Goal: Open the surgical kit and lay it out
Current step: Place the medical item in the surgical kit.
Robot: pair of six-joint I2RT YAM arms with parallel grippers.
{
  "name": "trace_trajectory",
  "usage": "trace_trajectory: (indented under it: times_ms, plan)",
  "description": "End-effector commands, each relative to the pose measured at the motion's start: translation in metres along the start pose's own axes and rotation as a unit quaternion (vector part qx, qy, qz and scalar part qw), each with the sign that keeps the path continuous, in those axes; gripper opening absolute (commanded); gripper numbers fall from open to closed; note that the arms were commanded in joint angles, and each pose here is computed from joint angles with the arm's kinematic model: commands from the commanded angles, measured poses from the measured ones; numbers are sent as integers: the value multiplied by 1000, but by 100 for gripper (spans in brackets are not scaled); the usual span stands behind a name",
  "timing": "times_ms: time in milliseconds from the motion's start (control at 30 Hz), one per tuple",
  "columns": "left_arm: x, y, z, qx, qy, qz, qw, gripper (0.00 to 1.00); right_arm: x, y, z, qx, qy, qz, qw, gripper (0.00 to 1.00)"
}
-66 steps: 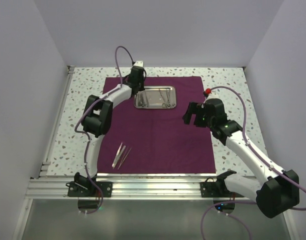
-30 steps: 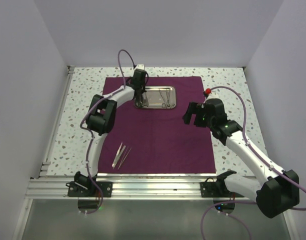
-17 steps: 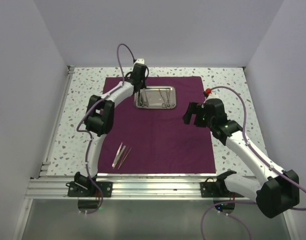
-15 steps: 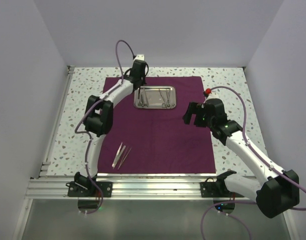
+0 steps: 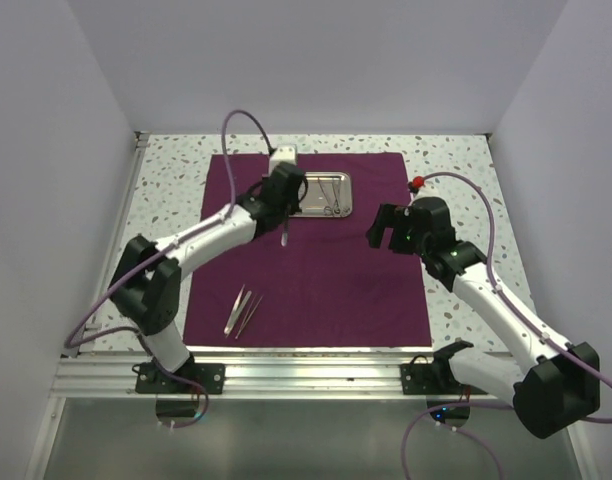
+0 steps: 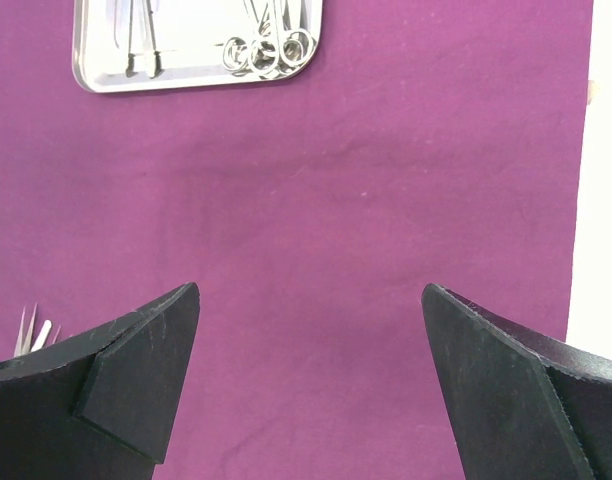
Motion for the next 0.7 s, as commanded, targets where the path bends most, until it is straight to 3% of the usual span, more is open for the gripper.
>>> trace_trajectory:
  times_ms: [0, 200, 400, 667]
  plan:
    - [-18, -52, 47, -3, -50, -4, 999, 0, 4, -3, -6, -21, 3, -10, 1000, 98]
    - [-26, -108, 122, 18, -58, -4, 998, 0, 3, -3, -7, -21, 3, -3, 1000, 97]
    - [-30, -123, 182, 44, -55, -23, 997, 0, 1, -4, -6, -25, 3, 6, 1000, 97]
    - [-42, -119, 206, 45, -72, -55, 995, 3, 0, 0, -5, -21, 2, 14, 1000, 97]
Point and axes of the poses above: each gripper's point midway between its finger pads, its own y axis out along the fingers, its own x axis along the line the jaws close on, z = x × y, the point moved 10 cm from there along -y, back along the fingers, and after that the axes turned 3 degrees about -y, right-handed, at the moved point
